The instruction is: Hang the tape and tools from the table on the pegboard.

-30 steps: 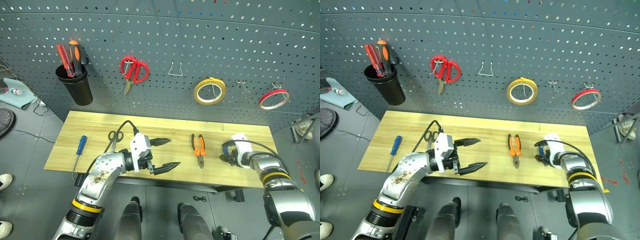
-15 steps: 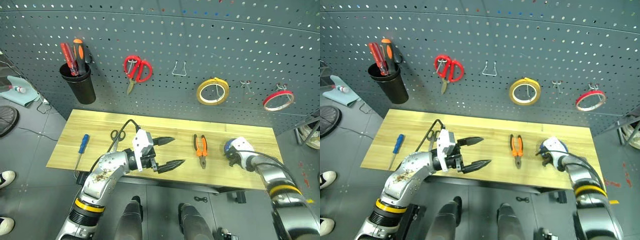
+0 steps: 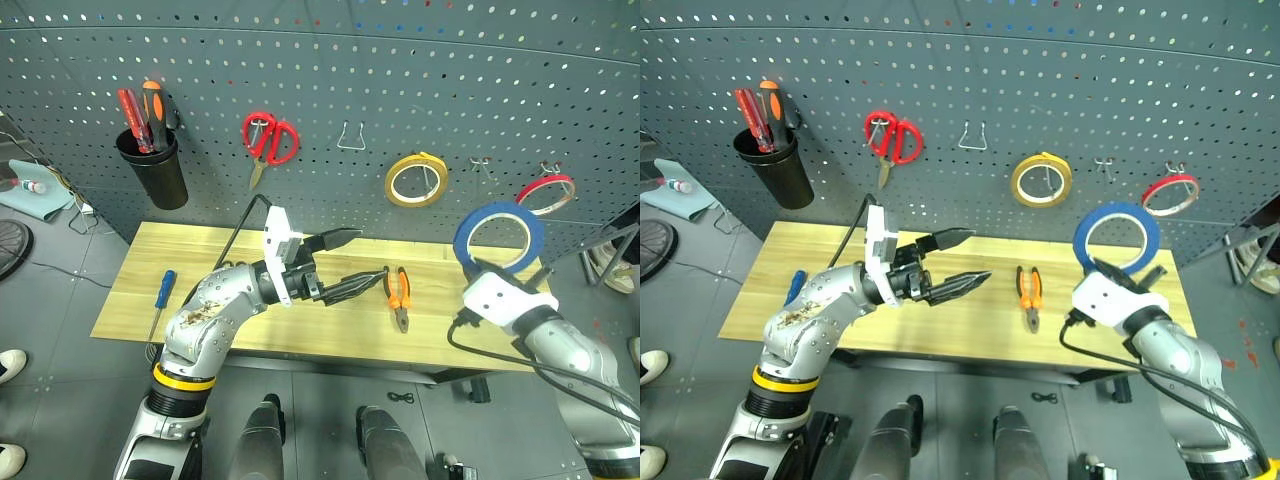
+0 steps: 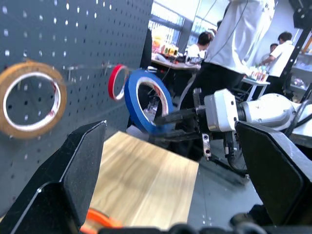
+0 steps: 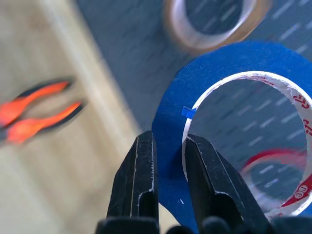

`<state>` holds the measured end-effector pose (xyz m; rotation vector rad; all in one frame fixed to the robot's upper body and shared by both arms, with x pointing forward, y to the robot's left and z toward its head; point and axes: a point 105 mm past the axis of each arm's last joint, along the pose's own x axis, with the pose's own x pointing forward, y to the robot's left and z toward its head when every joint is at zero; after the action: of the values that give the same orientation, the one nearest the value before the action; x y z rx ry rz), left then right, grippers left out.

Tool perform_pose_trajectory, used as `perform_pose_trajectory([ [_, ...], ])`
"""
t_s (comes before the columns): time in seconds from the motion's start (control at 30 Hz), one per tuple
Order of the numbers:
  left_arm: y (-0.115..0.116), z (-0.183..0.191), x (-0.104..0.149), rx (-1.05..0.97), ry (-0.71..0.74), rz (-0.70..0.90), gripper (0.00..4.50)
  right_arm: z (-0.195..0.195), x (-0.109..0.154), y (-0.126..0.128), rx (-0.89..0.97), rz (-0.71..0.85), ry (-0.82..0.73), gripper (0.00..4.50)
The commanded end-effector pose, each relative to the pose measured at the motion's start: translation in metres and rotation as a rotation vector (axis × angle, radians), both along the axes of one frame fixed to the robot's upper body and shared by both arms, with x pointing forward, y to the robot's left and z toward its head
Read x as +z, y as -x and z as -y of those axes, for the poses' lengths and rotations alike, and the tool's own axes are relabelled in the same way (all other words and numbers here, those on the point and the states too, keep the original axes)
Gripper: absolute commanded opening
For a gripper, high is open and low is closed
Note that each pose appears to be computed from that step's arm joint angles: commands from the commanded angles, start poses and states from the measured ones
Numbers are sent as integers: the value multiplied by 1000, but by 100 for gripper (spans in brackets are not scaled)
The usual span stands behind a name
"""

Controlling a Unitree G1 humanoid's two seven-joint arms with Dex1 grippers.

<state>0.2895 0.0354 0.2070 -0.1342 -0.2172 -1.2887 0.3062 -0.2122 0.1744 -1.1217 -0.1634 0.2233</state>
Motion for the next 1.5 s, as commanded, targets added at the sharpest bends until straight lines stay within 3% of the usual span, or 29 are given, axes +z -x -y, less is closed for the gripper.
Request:
perform_pose_trajectory([
  [0.03, -1, 0, 9, 6, 28, 24, 450, -14, 30, -6, 57, 125, 24, 45],
  [0.37, -8, 0, 22, 43, 58, 54, 450, 20, 43, -62, -35, 73, -155, 45],
  [0.57, -5, 2, 22, 45, 58, 55, 450, 24, 38, -74, -33, 9, -265, 45],
  [0.63, -5, 1, 22, 47, 59, 54, 450, 23, 36, -74, -27, -4, -274, 148],
  [0.93, -6, -8, 14, 70, 27, 40, 450, 32, 15, -49, -57, -79, -281, 446],
  [1.03, -3, -17, -3, 66, -35, 17, 450, 23, 2, -33, -33, -147, -306, 446],
  [1.2, 0, -44, -38, 86, -142, -43, 450, -20, -39, -19, 54, -465, -489, 446],
  [1.33, 5, -61, -63, 106, -218, -81, 450, -40, -54, -37, -11, -611, -640, 446],
  [1.5, 12, -69, -74, 126, -244, -106, 450, -34, -75, -61, -220, -746, -816, 446],
])
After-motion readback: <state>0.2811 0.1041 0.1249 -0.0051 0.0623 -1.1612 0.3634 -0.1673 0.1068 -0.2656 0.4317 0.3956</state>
